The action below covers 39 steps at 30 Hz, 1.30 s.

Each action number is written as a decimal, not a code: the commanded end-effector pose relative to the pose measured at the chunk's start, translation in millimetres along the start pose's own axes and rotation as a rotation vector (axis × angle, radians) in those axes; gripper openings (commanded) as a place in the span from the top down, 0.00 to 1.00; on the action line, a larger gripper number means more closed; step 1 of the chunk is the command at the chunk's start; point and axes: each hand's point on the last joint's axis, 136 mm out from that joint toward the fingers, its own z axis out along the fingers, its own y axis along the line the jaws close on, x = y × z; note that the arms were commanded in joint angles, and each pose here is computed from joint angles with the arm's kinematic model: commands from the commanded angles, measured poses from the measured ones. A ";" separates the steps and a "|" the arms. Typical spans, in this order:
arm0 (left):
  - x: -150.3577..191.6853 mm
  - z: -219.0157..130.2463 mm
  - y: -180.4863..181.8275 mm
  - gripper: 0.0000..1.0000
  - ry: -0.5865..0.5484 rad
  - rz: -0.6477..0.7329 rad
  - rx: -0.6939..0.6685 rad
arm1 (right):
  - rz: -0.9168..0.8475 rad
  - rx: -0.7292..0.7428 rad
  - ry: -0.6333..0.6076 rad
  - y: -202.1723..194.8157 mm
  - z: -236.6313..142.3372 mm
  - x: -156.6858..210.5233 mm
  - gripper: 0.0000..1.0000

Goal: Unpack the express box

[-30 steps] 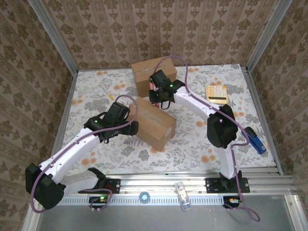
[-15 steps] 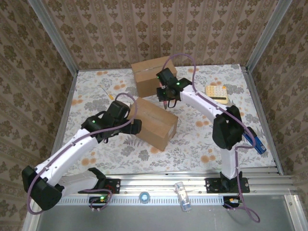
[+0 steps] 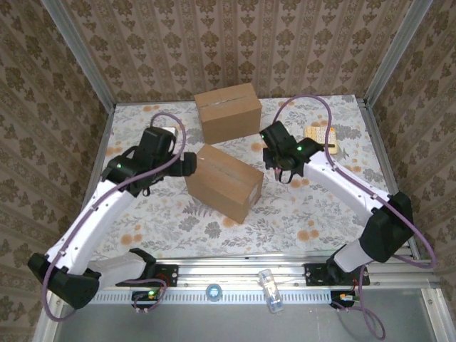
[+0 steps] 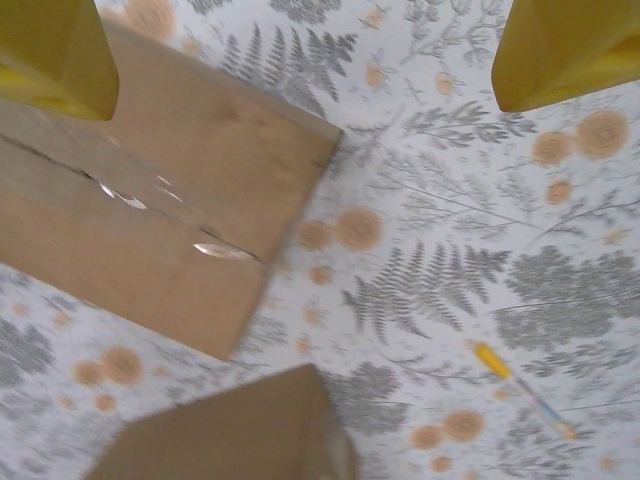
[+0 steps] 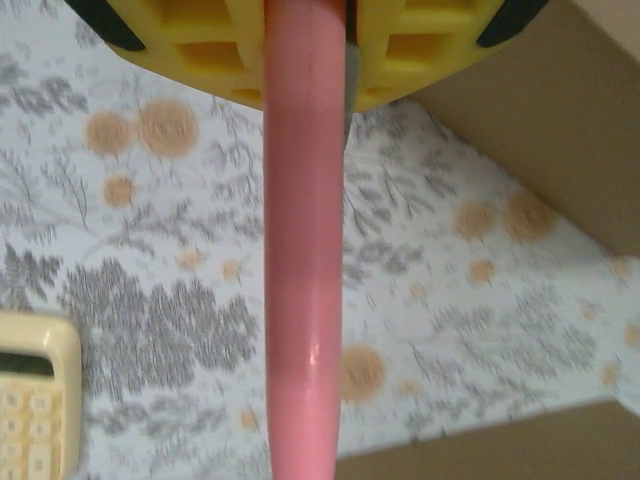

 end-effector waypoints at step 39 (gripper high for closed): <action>32.9 138.5 56.6 0.08 0.158 -0.185 -0.090 | 0.052 -0.049 0.083 31.3 22.6 39.9 1.00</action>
